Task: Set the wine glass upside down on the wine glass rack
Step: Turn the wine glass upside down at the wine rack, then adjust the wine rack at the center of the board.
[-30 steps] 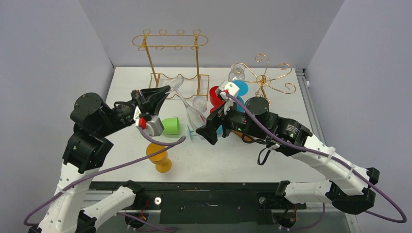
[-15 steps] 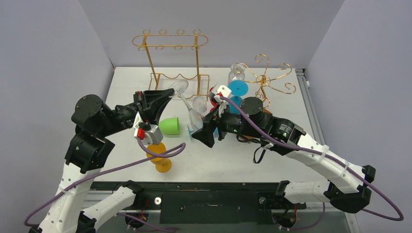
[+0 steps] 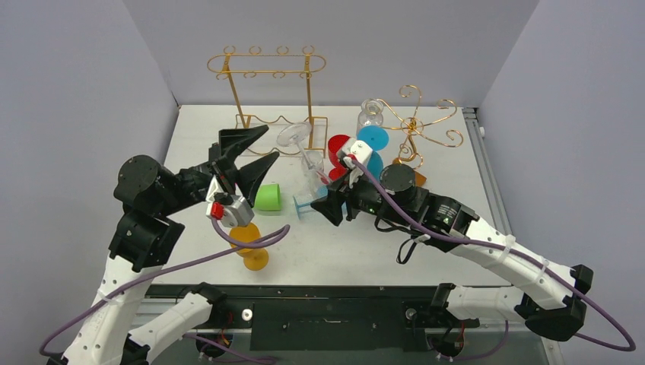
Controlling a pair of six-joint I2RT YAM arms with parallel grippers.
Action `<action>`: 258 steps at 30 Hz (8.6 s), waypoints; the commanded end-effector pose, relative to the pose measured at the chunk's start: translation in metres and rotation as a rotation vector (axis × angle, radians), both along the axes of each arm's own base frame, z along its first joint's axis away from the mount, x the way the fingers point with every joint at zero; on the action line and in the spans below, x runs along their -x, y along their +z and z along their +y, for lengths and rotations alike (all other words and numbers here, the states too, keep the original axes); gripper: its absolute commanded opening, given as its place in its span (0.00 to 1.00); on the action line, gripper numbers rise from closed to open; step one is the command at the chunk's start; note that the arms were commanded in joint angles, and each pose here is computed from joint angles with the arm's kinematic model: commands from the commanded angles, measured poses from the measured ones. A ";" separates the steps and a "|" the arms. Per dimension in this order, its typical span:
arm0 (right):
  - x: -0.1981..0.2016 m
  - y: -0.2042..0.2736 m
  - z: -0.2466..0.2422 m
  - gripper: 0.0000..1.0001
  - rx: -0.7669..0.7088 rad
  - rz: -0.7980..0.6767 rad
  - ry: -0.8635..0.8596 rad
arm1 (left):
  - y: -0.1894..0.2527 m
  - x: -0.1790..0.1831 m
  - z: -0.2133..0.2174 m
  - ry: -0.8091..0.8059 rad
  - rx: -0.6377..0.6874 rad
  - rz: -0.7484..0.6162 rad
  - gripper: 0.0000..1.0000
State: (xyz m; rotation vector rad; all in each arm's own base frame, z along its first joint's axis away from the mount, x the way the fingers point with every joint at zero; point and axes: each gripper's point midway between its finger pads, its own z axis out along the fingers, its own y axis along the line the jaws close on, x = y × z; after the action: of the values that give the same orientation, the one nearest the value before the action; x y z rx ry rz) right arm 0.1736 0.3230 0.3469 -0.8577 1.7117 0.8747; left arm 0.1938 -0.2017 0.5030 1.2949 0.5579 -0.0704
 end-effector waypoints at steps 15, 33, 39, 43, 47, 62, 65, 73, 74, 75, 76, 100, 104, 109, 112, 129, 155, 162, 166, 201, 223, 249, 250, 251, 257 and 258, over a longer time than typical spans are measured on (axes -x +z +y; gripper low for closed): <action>-0.039 -0.028 -0.146 0.01 -0.126 -0.185 -0.579 | 0.029 0.011 0.013 0.013 0.206 0.051 0.96; -0.058 -0.103 -0.238 0.00 -0.130 -0.171 -1.027 | 0.005 0.000 0.007 0.017 0.186 0.111 0.96; -0.070 -0.107 -0.245 0.00 -0.137 -0.179 -1.084 | 0.002 -0.003 0.004 0.012 0.180 0.120 0.96; -0.082 -0.115 -0.250 0.00 -0.144 -0.157 -1.120 | 0.000 -0.004 0.003 0.013 0.175 0.125 0.96; -0.091 -0.118 -0.248 0.00 -0.162 -0.161 -1.119 | -0.003 -0.007 0.003 0.017 0.169 0.126 0.96; -0.117 -0.119 -0.222 0.00 -0.163 -0.192 -1.019 | -0.003 -0.010 0.002 0.021 0.157 0.123 0.96; -0.119 -0.119 -0.216 0.00 -0.162 -0.190 -0.990 | -0.003 -0.010 0.002 0.024 0.154 0.121 0.96; -0.116 -0.118 -0.202 0.00 -0.151 -0.211 -0.893 | -0.006 -0.010 0.002 0.026 0.148 0.127 0.96; -0.115 -0.118 -0.201 0.00 -0.149 -0.217 -0.881 | -0.006 -0.011 0.002 0.027 0.148 0.127 0.96; -0.114 -0.118 -0.200 0.00 -0.144 -0.222 -0.868 | -0.006 -0.011 0.002 0.027 0.148 0.127 0.96; -0.113 -0.118 -0.199 0.00 -0.140 -0.226 -0.862 | -0.006 -0.011 0.002 0.026 0.148 0.127 0.96; -0.088 -0.119 -0.194 0.00 -0.216 -0.298 -0.761 | -0.008 -0.013 0.001 0.032 0.139 0.121 0.96; -0.085 -0.118 -0.194 0.00 -0.218 -0.314 -0.750 | -0.008 -0.013 0.000 0.029 0.137 0.120 0.96; -0.084 -0.118 -0.200 0.00 -0.251 -0.307 -0.785 | -0.009 -0.013 -0.002 0.027 0.136 0.125 0.96; -0.085 -0.124 -0.202 0.02 -0.271 -0.278 -0.807 | -0.010 -0.013 -0.003 0.025 0.134 0.126 0.96; -0.087 -0.145 -0.203 0.75 -0.289 -0.150 -0.858 | -0.014 -0.017 -0.005 0.026 0.132 0.154 0.96; -0.027 0.030 -0.162 0.59 -0.190 -0.083 -0.459 | -0.012 -0.006 -0.001 0.016 0.145 0.201 0.96; -0.102 0.102 -0.177 0.59 -0.036 -0.178 -0.716 | -0.012 -0.001 0.003 0.025 0.155 0.218 0.96; -0.143 0.106 -0.180 0.59 0.095 -0.179 -0.778 | -0.012 0.000 0.004 0.027 0.160 0.221 0.96; -0.238 0.001 -0.198 0.44 0.472 0.069 -0.644 | -0.013 -0.002 0.003 0.033 0.146 0.219 0.96; -0.255 -0.007 -0.186 0.00 0.442 0.088 -0.700 | -0.011 -0.001 0.004 0.031 0.152 0.210 0.96; -0.229 0.060 -0.228 0.00 0.031 -0.239 -0.994 | -0.012 0.002 0.004 0.025 0.152 0.193 0.96; -0.228 0.062 -0.229 0.00 0.021 -0.248 -1.003 | -0.011 0.002 0.004 0.025 0.153 0.192 0.96; -0.228 0.066 -0.231 0.00 0.007 -0.259 -1.011 | -0.012 0.002 0.004 0.025 0.153 0.193 0.96; -0.222 0.073 -0.239 0.00 -0.043 -0.301 -1.051 | -0.012 0.002 0.004 0.026 0.154 0.186 0.96; -0.221 0.074 -0.241 0.00 -0.055 -0.308 -1.063 | -0.012 0.002 0.004 0.024 0.155 0.184 0.96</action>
State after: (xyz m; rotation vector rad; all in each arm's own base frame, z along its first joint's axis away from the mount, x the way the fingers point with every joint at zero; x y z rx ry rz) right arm 0.3979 0.0995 0.3339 -0.1232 1.8560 0.0390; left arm 0.1960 -0.2002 0.4768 1.1613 0.7569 -0.2339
